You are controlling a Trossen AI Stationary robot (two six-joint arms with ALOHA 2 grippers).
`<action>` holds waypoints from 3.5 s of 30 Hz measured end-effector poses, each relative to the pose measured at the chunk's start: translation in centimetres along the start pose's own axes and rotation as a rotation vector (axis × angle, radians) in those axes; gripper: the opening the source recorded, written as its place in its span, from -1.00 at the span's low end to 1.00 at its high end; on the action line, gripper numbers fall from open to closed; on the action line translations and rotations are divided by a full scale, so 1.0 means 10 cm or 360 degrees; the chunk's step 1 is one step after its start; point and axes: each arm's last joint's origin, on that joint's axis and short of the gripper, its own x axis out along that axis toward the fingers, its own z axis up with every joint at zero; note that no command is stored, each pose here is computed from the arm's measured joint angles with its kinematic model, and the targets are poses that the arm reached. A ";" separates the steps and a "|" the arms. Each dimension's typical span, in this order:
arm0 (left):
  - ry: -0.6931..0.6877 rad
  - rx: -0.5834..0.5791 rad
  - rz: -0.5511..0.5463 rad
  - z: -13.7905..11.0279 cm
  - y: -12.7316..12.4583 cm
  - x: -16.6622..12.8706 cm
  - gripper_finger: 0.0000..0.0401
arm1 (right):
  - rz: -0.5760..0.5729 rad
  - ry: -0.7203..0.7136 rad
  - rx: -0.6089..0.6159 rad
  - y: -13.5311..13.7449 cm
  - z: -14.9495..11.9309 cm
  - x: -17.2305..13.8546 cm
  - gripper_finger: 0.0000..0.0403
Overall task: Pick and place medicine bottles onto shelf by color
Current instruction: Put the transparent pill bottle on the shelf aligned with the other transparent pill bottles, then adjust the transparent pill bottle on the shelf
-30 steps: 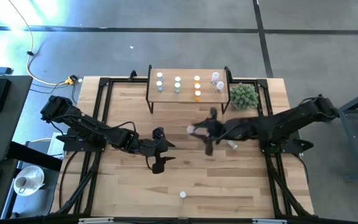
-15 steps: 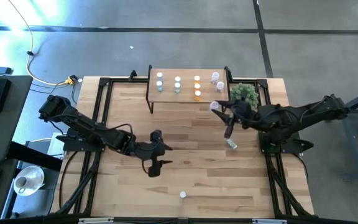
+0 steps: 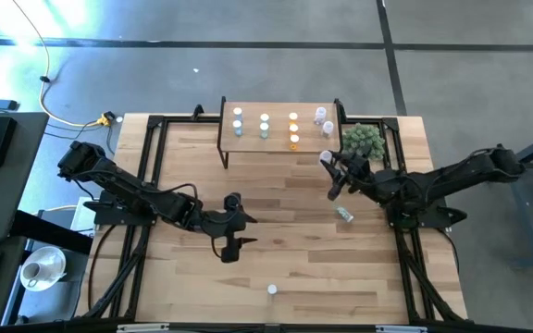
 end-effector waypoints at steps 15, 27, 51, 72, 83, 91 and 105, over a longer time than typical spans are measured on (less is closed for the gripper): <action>-0.0015 -0.0001 0.0047 0.00 0.01 0.00 0.19 | -0.0212 0.0002 0.0105 -0.26 -0.36 0.24 -0.34; -0.0009 0.0002 0.0050 0.00 0.01 0.00 0.19 | -0.0397 0.0034 0.0072 -0.30 -0.53 0.50 -0.34; -0.0004 0.0004 0.0052 0.00 0.01 0.00 0.19 | -0.0473 0.0074 0.0049 -0.33 -0.58 0.53 -0.34; -0.0004 0.0003 0.0052 0.00 0.01 0.00 0.19 | -0.0516 0.0097 0.0070 -0.36 -0.63 0.59 -0.28; -0.0003 0.0003 0.0052 0.00 0.01 0.00 0.19 | -0.0526 0.0092 0.0069 -0.36 -0.64 0.59 -0.03; -0.0002 0.0004 0.0052 -0.01 0.01 0.00 0.19 | -0.0527 0.0077 0.0053 -0.36 -0.63 0.59 -0.02; -0.0002 0.0004 0.0052 -0.01 0.01 0.00 0.19 | -0.0522 -0.0067 0.0134 -0.36 -0.52 0.59 -0.02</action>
